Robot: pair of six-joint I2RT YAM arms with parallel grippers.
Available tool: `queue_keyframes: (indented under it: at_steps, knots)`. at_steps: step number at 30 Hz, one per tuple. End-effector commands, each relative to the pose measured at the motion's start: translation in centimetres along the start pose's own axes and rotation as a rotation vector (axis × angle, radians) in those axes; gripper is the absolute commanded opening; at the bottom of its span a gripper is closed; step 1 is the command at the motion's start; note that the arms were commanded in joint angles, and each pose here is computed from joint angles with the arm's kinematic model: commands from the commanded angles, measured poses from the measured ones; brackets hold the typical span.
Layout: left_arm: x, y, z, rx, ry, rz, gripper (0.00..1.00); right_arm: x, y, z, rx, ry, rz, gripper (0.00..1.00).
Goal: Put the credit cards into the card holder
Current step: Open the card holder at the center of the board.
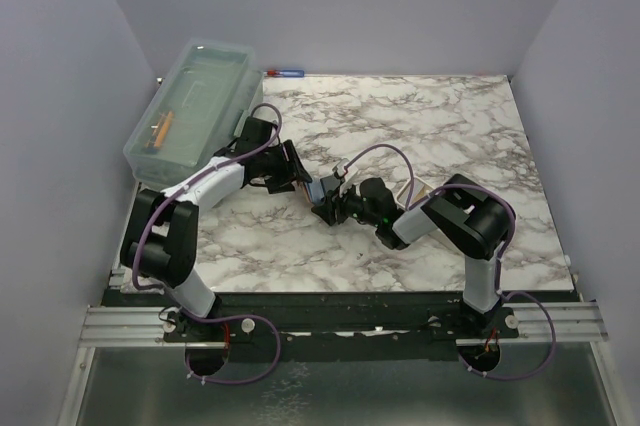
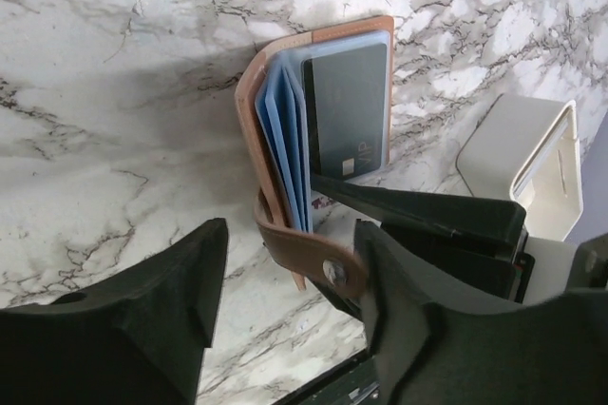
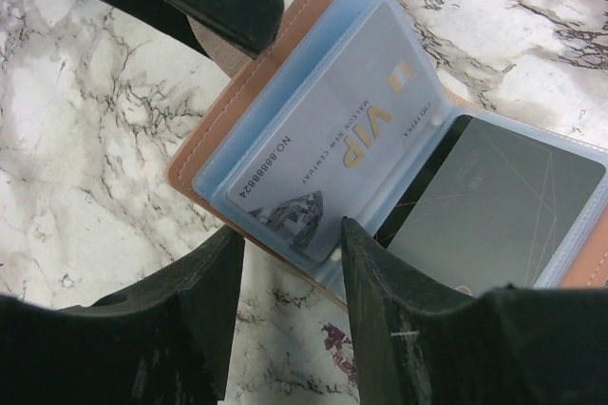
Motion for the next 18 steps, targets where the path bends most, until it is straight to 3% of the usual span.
queue_keyframes:
  at_steps: [1,11,18]
  knots:
    - [-1.3,0.3,0.2,0.025,-0.013,0.004,0.55,-0.3,-0.6,0.5,-0.009,0.028,0.018,0.47]
    - [-2.5,-0.1,0.8,0.038,-0.019,0.038,0.33,-0.3,-0.8,0.5,-0.013,0.032,0.021,0.47]
    - [-2.8,-0.2,0.9,0.038,-0.017,0.046,0.29,-0.3,-0.7,0.5,-0.014,0.030,0.019,0.47]
Point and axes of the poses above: each gripper's point midway between its finger pads, its own x axis back along the fingers, its own z axis along the line the jaws close on, y = z × x, the point moved 5 cm from there along x, back along the fingers, and after that the axes turned 5 degrees about x, right-handed, at the moved point
